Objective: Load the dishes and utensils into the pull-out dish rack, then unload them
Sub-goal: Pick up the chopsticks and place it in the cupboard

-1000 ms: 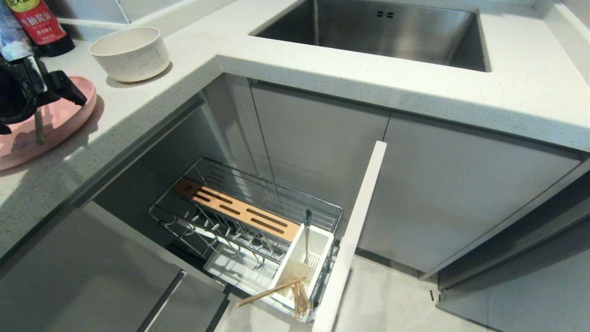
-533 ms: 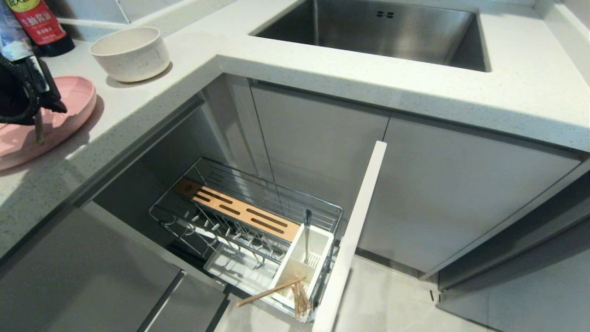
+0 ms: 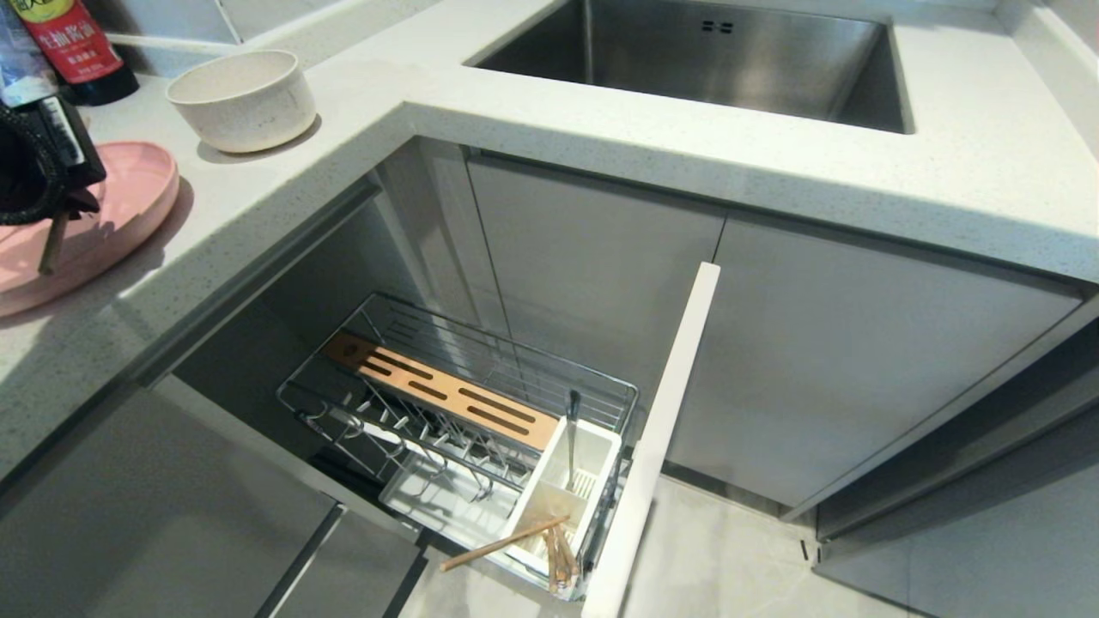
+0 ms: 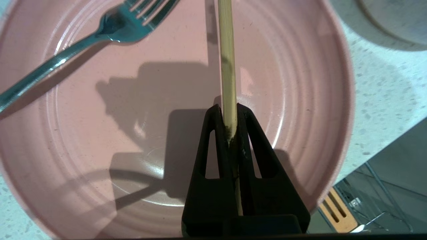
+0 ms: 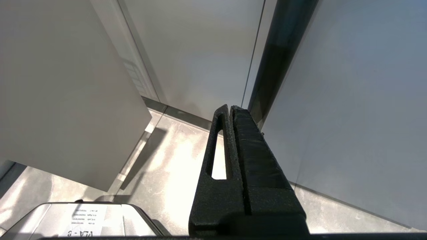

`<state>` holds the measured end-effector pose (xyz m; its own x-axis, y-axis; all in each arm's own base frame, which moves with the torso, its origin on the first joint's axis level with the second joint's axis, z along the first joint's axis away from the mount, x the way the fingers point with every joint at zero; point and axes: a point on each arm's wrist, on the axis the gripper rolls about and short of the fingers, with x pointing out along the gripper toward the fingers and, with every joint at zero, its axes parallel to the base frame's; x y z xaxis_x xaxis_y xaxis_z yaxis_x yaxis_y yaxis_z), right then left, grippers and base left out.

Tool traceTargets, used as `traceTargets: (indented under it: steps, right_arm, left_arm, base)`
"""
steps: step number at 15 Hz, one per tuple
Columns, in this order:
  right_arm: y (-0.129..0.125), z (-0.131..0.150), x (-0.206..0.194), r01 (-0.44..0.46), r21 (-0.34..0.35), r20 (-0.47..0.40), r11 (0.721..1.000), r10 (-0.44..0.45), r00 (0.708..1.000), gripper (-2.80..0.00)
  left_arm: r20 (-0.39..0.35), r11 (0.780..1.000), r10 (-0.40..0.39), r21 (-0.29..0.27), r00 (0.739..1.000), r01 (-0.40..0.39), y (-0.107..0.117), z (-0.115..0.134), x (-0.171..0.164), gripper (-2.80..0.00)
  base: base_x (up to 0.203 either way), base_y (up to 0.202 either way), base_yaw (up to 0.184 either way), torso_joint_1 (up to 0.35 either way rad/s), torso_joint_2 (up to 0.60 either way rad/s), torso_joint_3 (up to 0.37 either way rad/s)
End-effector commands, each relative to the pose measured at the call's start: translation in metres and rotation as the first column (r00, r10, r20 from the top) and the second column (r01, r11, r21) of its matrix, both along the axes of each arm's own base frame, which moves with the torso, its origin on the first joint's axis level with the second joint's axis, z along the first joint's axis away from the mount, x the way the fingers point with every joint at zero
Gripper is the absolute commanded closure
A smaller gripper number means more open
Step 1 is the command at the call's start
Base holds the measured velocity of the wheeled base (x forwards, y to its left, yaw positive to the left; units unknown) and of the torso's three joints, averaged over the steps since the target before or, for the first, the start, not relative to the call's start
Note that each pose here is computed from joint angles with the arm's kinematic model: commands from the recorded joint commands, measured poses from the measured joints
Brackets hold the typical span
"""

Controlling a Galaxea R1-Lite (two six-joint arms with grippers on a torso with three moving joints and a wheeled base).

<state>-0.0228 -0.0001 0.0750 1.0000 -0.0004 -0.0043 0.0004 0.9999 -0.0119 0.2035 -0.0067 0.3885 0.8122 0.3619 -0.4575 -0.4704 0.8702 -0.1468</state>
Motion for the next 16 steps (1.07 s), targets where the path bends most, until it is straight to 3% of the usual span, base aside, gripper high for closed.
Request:
traceTargets:
  steps: [1, 5, 7, 9, 13, 16]
  right_arm:
    - [0.0, 0.0, 0.0, -0.001, 0.0, 0.0, 1.0, 0.001, 1.0, 0.0]
    - [0.0, 0.0, 0.0, -0.001, 0.0, 0.0, 1.0, 0.001, 1.0, 0.0]
    - [0.0, 0.0, 0.0, -0.001, 0.0, 0.0, 1.0, 0.001, 1.0, 0.0]
    - [0.0, 0.0, 0.0, 0.0, 0.0, 0.0, 1.0, 0.0, 1.0, 0.0]
    - [0.0, 0.0, 0.0, 0.0, 0.0, 0.0, 1.0, 0.0, 1.0, 0.0]
    - [0.0, 0.0, 0.0, 0.0, 0.0, 0.001, 1.0, 0.0, 1.0, 0.0]
  left_arm:
    - [0.043, 1.0, 0.001, -0.005, 0.999, -0.001, 0.001, 0.008, -0.014, 0.0]
    - [0.219, 0.998, -0.034, -0.049, 0.975, 0.046, 0.0, 0.031, -0.051, 0.0]
    - [0.319, 0.984, -0.109, -0.101, 0.941, 0.148, -0.011, 0.042, -0.072, 0.0]
    - [0.361, 0.953, -0.206, -0.135, 0.909, 0.27, -0.023, 0.046, -0.088, 0.0]
    - [0.305, 0.844, -0.441, -0.178, 0.844, 0.506, -0.052, 0.036, -0.105, 0.0]
    - [0.118, 0.767, -0.606, -0.174, 0.787, 0.617, -0.075, 0.016, -0.11, 0.0]
  base:
    - [0.0, 0.0, 0.0, 0.0, 0.0, 0.0]
    - [0.0, 0.0, 0.0, 0.0, 0.0, 0.0]
    - [0.0, 0.0, 0.0, 0.0, 0.0, 0.0]
    - [0.0, 0.0, 0.0, 0.0, 0.0, 0.0]
    - [0.0, 0.0, 0.0, 0.0, 0.0, 0.0]
    - [0.0, 0.0, 0.0, 0.0, 0.0, 0.0]
